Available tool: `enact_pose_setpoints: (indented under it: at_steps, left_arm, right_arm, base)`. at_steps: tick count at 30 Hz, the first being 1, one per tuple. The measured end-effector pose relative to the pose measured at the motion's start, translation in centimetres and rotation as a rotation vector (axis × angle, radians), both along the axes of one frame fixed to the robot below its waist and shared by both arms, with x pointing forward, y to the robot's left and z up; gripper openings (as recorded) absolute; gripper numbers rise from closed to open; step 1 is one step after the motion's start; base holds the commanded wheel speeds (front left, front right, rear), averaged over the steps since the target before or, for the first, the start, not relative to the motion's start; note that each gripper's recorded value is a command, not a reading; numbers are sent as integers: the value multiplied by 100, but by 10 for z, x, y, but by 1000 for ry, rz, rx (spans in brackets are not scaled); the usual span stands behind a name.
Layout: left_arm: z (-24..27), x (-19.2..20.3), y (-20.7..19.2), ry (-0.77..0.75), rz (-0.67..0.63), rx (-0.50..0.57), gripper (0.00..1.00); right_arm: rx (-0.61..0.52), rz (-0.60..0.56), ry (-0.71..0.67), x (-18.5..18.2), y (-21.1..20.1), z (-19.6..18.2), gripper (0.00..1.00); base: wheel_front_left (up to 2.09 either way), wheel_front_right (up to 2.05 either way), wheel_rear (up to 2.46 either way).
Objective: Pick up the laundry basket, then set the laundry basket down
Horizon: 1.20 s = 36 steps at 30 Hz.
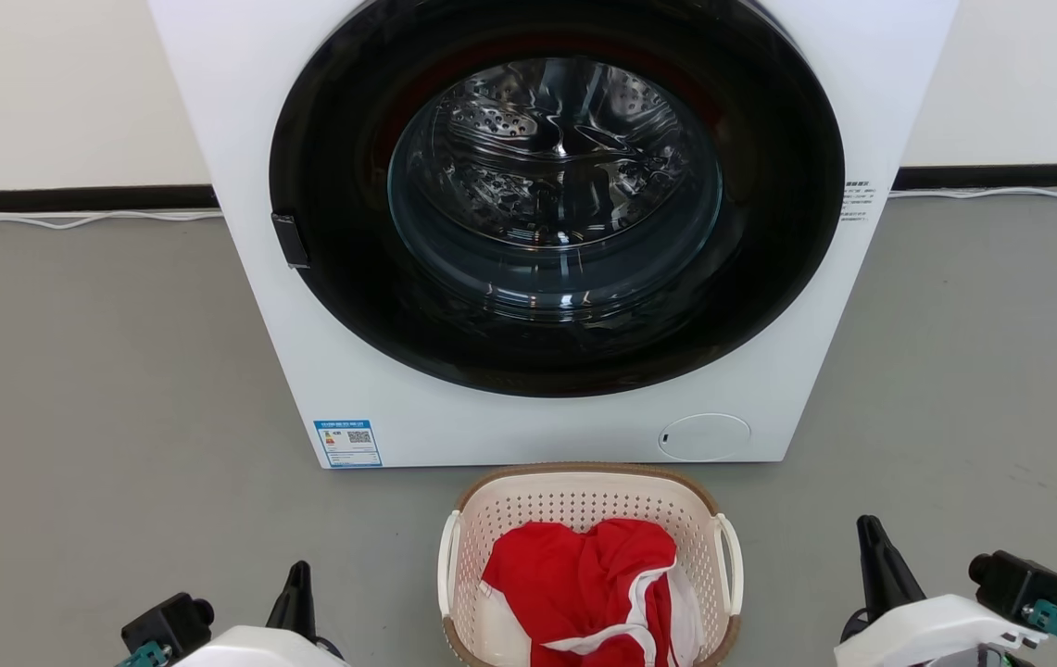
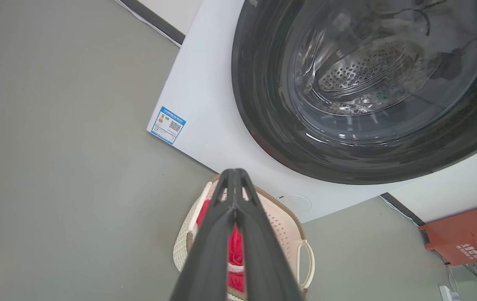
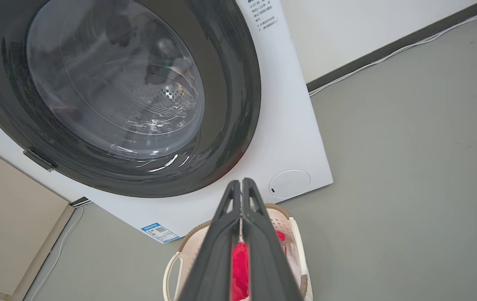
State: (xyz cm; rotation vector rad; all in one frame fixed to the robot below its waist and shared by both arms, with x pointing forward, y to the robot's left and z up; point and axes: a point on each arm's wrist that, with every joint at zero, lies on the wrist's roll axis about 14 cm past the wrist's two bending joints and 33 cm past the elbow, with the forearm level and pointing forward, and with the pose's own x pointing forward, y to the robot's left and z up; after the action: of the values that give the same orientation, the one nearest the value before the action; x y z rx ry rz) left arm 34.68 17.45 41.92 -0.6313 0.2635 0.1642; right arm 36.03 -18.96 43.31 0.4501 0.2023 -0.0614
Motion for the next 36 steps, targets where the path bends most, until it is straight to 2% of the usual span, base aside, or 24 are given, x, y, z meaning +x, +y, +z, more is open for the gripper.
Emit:
enact_pose_setpoints:
  at_steps: [36]
  left_arm:
    - [13, 10, 4, -36, 71, -391, 0]
  right_arm:
    - [448, -127, -34, 8, -11, 15, 0]
  base:
    - [0, 0, 0]
